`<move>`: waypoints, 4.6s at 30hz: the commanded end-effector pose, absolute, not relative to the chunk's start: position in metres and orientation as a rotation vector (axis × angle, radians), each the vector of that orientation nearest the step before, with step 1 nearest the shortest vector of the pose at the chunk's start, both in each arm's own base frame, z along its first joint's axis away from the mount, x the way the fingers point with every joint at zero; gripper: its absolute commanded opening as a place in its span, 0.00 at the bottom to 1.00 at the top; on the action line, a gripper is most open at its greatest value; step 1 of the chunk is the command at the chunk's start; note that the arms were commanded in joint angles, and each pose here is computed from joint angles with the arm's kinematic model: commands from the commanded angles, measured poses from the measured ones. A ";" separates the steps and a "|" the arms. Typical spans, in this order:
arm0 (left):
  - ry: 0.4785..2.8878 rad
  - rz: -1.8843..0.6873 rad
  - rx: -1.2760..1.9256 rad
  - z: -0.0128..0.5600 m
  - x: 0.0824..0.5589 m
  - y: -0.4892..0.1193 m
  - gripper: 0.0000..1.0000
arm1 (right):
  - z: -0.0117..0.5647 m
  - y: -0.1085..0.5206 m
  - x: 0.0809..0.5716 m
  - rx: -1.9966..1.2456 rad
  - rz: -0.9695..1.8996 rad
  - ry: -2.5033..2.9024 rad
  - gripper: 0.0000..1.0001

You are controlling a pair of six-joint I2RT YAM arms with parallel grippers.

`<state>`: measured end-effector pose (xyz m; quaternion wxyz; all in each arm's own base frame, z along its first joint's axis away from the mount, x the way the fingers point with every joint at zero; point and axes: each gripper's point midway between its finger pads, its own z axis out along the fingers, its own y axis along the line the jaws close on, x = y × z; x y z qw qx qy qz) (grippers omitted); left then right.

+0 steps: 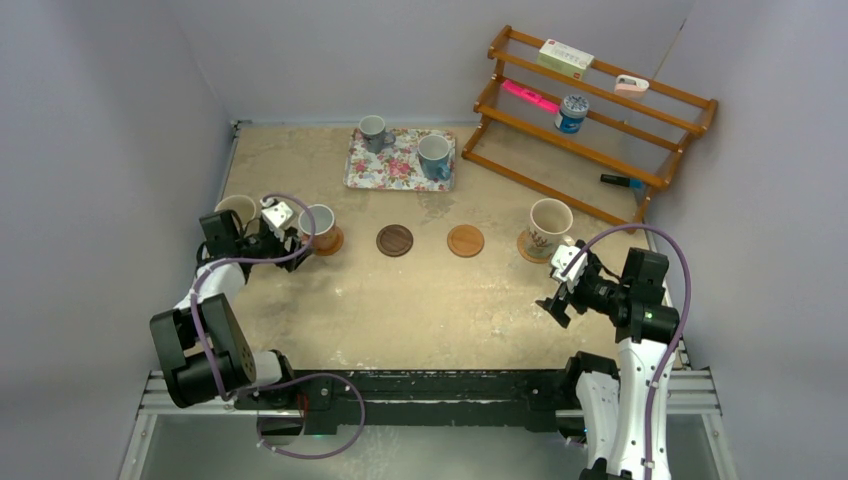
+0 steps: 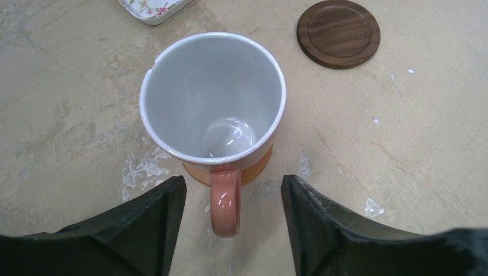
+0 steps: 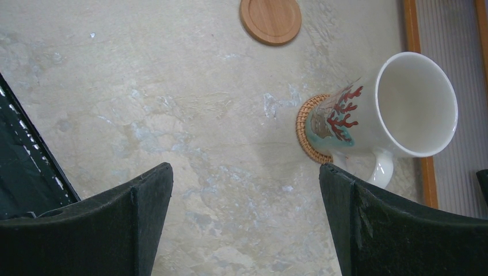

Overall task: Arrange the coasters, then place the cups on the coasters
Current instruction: Place the cup on the coaster, then pick up the cup from the tray.

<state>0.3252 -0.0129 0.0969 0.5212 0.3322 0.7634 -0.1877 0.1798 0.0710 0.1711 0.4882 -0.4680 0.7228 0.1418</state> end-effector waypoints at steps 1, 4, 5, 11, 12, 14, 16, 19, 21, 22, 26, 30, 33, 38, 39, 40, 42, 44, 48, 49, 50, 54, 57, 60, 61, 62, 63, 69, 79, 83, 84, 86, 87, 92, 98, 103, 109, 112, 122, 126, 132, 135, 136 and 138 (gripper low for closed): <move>1.743 -0.417 0.861 0.120 0.327 -0.014 0.73 | 0.172 0.075 0.176 -1.146 0.367 1.738 0.99; 1.734 -0.397 0.869 0.126 0.325 -0.013 0.79 | 0.172 0.075 0.176 -1.146 0.367 1.737 0.99; 1.733 -0.389 0.867 0.128 0.324 -0.012 0.80 | 0.172 0.075 0.175 -1.147 0.369 1.736 0.99; 1.735 -0.372 0.855 0.167 0.323 -0.004 0.85 | 0.172 0.075 0.175 -1.148 0.367 1.735 0.99; 1.738 -0.370 0.848 0.178 0.324 -0.002 0.85 | 0.172 0.075 0.175 -1.148 0.368 1.736 0.99; 1.741 -0.358 0.851 0.201 0.325 0.002 0.86 | 0.173 0.075 0.175 -1.149 0.366 1.734 0.99; 1.740 -0.334 0.854 0.227 0.327 0.005 0.87 | 0.173 0.075 0.175 -1.149 0.366 1.734 0.99; 1.759 -0.245 0.794 0.270 0.337 0.018 0.88 | 0.174 0.076 0.175 -1.149 0.366 1.732 0.99; 1.765 -0.171 0.738 0.296 0.347 0.031 0.89 | 0.174 0.076 0.175 -1.149 0.366 1.732 0.99; 1.760 -0.136 0.711 0.309 0.352 0.037 0.90 | 0.174 0.076 0.175 -1.150 0.365 1.731 0.99; 1.760 -0.072 0.570 0.339 0.378 0.059 0.97 | 0.177 0.076 0.180 -1.133 0.379 1.734 0.99; 1.763 -0.108 0.643 0.343 0.393 0.060 0.97 | 0.193 0.071 0.196 -1.077 0.355 1.731 0.99; 1.774 -0.091 0.638 0.335 0.403 0.071 0.98 | 0.217 0.068 0.213 -1.009 0.339 1.708 0.99; 1.857 0.033 0.618 0.294 0.410 0.104 0.98 | 0.264 0.061 0.251 -0.887 0.348 1.685 0.99; 1.872 0.047 0.594 0.292 0.412 0.110 0.98 | 0.274 0.060 0.258 -0.866 0.368 1.685 0.99; 1.880 0.047 0.573 0.293 0.413 0.115 0.98 | 0.283 0.061 0.264 -0.848 0.389 1.684 0.99; 1.883 0.010 0.555 0.296 0.413 0.114 0.98 | 0.298 0.063 0.275 -0.819 0.437 1.681 0.99; 1.879 -0.022 0.559 0.296 0.410 0.109 0.98 | 0.308 0.068 0.286 -0.798 0.460 1.678 0.99; 1.843 -0.014 0.565 0.299 0.402 0.103 0.98 | 0.317 0.075 0.313 -0.750 0.376 1.677 0.99; 1.830 -0.015 0.564 0.302 0.401 0.101 0.98 | 0.318 0.080 0.316 -0.755 0.369 1.674 0.99; 1.815 -0.023 0.564 0.305 0.400 0.098 0.98 | 0.320 0.086 0.317 -0.763 0.376 1.669 0.99; 1.784 -0.056 0.560 0.316 0.396 0.089 0.98 | 0.329 0.097 0.322 -0.766 0.410 1.653 0.99; 1.768 -0.065 0.561 0.322 0.393 0.085 0.98 | 0.334 0.099 0.325 -0.757 0.418 1.639 0.99; 1.743 -0.075 0.571 0.328 0.390 0.080 0.98 | 0.335 0.102 0.325 -0.757 0.425 1.631 0.99; 1.738 -0.078 0.568 0.330 0.390 0.079 0.98 | 0.335 0.102 0.325 -0.757 0.427 1.629 0.99; 1.736 -0.079 0.565 0.330 0.389 0.079 0.98 | 0.335 0.103 0.324 -0.756 0.429 1.625 0.99; 1.735 -0.078 0.565 0.331 0.389 0.079 0.98 | 0.336 0.104 0.323 -0.758 0.431 1.621 0.99; 1.739 -0.082 0.554 0.329 0.388 0.078 0.98 | 0.336 0.103 0.325 -0.757 0.421 1.622 0.99; 1.779 -0.112 0.542 0.306 0.385 0.077 0.98 | 0.330 0.104 0.326 -0.763 0.423 1.620 0.99; 1.792 -0.109 0.546 0.297 0.381 0.077 0.98 | 0.327 0.104 0.327 -0.767 0.424 1.623 0.99; 1.796 -0.106 0.547 0.295 0.380 0.077 0.98 | 0.326 0.104 0.327 -0.768 0.425 1.625 0.99; 1.801 -0.104 0.556 0.289 0.377 0.075 0.98 | 0.326 0.104 0.328 -0.771 0.423 1.626 0.99; 1.799 -0.102 0.563 0.288 0.376 0.075 0.98 | 0.325 0.104 0.328 -0.772 0.423 1.626 0.99; 1.753 -0.072 0.555 0.313 0.386 0.080 0.98 | 0.326 0.112 0.326 -0.794 0.441 1.618 0.99; 1.697 -0.152 0.545 0.356 0.401 0.075 0.98 | 0.325 0.112 0.326 -0.792 0.436 1.621 0.99; 1.669 -0.171 0.550 0.350 0.396 0.068 0.99 | 0.323 0.111 0.325 -0.799 0.425 1.625 0.99; 1.690 -0.160 0.550 0.339 0.390 0.068 0.99 | 0.321 0.114 0.328 -0.813 0.439 1.620 0.99; 1.702 -0.181 0.564 0.332 0.385 0.063 0.99 | 0.318 0.118 0.331 -0.816 0.456 1.628 0.99; 1.760 -0.172 0.588 0.292 0.370 0.060 1.00 | 0.309 0.126 0.336 -0.836 0.462 1.646 0.99; 1.805 -0.176 0.588 0.274 0.364 0.060 1.00 | 0.304 0.133 0.339 -0.851 0.459 1.662 0.99; 1.837 -0.159 0.621 0.245 0.344 0.053 1.00 | 0.298 0.146 0.347 -0.880 0.434 1.682 0.99; 1.814 -0.114 0.583 0.239 0.335 0.052 1.00 | 0.296 0.155 0.352 -0.894 0.421 1.687 0.99; 1.796 -0.097 0.567 0.240 0.333 0.052 1.00 | 0.295 0.158 0.354 -0.899 0.417 1.690 0.99; 1.755 -0.061 0.531 0.245 0.330 0.052 1.00 | 0.290 0.166 0.358 -0.910 0.414 1.704 0.99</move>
